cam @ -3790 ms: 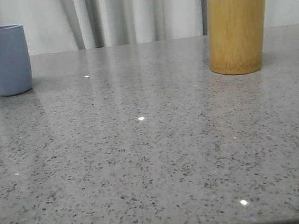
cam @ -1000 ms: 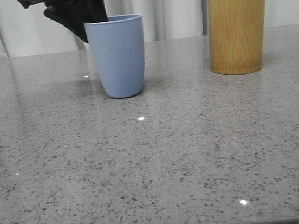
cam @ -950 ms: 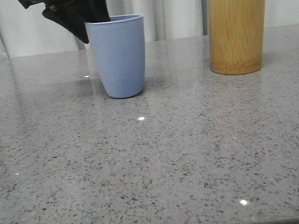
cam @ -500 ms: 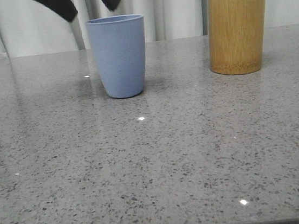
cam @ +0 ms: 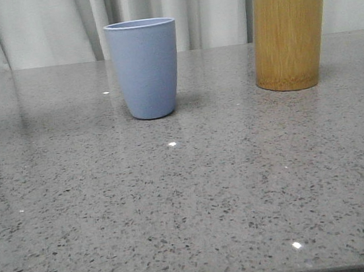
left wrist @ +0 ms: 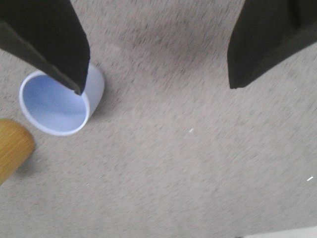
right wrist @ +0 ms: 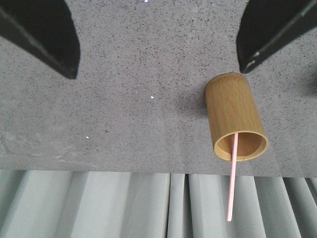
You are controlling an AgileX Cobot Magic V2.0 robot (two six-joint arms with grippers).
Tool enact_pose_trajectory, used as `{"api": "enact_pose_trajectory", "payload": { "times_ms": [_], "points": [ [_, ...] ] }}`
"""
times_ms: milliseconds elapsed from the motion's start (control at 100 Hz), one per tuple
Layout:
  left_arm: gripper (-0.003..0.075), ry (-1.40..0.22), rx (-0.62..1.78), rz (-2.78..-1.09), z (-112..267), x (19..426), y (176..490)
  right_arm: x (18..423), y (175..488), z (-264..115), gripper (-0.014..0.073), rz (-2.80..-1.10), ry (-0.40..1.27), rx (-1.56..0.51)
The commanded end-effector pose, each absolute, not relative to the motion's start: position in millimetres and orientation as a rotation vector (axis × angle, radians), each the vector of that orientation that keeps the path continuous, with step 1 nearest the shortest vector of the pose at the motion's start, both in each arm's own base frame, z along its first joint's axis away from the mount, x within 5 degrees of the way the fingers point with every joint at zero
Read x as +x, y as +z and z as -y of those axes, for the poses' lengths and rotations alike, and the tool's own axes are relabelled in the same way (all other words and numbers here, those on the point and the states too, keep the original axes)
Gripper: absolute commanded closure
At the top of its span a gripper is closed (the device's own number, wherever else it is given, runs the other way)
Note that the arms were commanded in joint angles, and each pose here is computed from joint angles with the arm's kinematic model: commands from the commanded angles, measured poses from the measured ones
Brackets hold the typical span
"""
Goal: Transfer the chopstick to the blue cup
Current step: 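Open the left gripper and lift it away from the blue cup, then reach the right gripper to the bamboo cup and grasp the pink chopstick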
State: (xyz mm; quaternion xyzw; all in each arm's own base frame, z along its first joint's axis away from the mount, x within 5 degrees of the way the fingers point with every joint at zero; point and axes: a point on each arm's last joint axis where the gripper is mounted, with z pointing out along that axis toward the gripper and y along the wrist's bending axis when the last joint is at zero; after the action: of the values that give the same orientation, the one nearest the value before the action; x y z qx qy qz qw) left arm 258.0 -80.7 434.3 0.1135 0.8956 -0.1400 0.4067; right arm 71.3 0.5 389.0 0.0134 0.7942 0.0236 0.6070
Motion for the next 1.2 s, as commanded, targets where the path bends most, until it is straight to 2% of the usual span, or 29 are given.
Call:
{"api": "enact_pose_trajectory", "payload": {
  "times_ms": [0, 270, 480, 780, 970, 1190],
  "points": [
    [0.0164, -0.36, 0.211, -2.127, 64, 224, 446, 73, 404, 0, -0.0039, -1.746, 0.045, 0.024],
    [0.0164, -0.314, 0.061, -2.008, 30, 139, 398, 73, 404, 0, -0.0039, -1.746, 0.045, 0.024],
    [0.0164, -0.295, 0.032, -1.987, 22, 95, 361, 73, 404, 0, -0.0039, -1.742, 0.046, 0.024],
    [0.0164, -0.294, 0.033, -1.984, 20, 84, 347, 89, 420, -7, -0.0039, -1.578, 0.16, 0.041],
    [0.0164, -0.293, 0.033, -1.983, 20, 84, 347, 136, 422, -11, -0.0039, -1.537, 0.175, 0.042],
    [0.0164, -0.294, 0.033, -1.984, 20, 84, 347, 201, 419, -28, -0.0039, -1.578, 0.216, -0.001]
  ]
}}
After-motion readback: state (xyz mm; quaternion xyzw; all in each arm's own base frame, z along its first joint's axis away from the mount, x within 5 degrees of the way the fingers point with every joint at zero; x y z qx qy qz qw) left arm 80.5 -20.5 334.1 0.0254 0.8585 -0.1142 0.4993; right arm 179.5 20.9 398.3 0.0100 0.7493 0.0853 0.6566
